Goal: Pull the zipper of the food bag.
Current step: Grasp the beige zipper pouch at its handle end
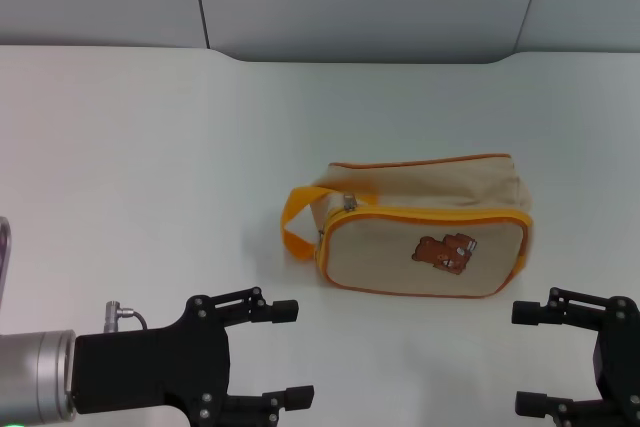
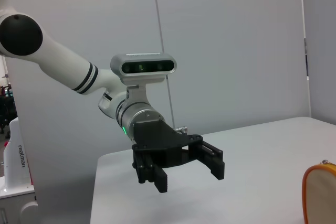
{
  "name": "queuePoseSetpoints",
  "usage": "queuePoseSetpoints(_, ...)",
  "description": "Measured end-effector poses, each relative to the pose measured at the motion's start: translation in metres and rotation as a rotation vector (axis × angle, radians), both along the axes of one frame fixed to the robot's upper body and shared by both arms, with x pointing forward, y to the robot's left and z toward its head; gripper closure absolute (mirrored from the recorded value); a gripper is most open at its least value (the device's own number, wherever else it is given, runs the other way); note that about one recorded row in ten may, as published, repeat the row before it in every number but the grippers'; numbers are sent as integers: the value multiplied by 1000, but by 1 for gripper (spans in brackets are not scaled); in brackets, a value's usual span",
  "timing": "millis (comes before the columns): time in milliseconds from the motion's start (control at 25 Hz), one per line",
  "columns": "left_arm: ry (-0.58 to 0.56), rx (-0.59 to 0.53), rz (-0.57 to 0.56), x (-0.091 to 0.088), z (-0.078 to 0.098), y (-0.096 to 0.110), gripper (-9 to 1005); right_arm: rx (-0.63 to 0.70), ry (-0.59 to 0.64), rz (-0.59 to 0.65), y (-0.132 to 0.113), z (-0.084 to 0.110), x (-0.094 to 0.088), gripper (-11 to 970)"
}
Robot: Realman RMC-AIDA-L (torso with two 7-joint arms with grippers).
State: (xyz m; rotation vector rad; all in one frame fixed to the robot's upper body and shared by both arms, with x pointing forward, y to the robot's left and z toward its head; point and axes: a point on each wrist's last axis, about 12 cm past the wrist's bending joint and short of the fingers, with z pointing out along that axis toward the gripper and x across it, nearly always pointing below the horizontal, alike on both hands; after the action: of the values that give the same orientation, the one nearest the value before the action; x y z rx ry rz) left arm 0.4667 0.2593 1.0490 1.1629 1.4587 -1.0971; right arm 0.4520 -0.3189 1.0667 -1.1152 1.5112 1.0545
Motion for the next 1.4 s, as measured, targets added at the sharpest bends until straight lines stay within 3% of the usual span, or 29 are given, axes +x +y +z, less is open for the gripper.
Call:
queuePoseSetpoints(320,-3,-1,28,2,-1,0,181,0,0,-1,0,0,0,118)
queuePoseSetpoints(440,-20,-10,100,7,-3,0,181,4,-4,-14,-2,0,-1,119)
queuePoseSetpoints(560,-45,-60,245,16,-13,-9,180,34,-51,-101,-11,1,-5,119)
queuePoseSetpoints(600,-60,-70,282,18,-16,-14,180,77,-106,-207,-20,2,-10,118)
queuePoseSetpoints(640,-73,-76,323,21,-20,-19,180,77,-106,-207,-20,2,-10,118)
queuePoseSetpoints(800,-114,-41,388,27,-32,-40,180,180,-197,-422,-38,6,-22,118)
queuePoseSetpoints(1000,-99,-3,411,35,-35,-50,180,258,-245,-580,-51,7,-31,119)
queuePoseSetpoints(1200,-57,61,446,46,-41,-63,213,285,-255,-629,-55,7,-34,118)
queuePoseSetpoints(1400,-47,39,451,44,-40,-66,304,287,-259,-638,-55,7,-33,119)
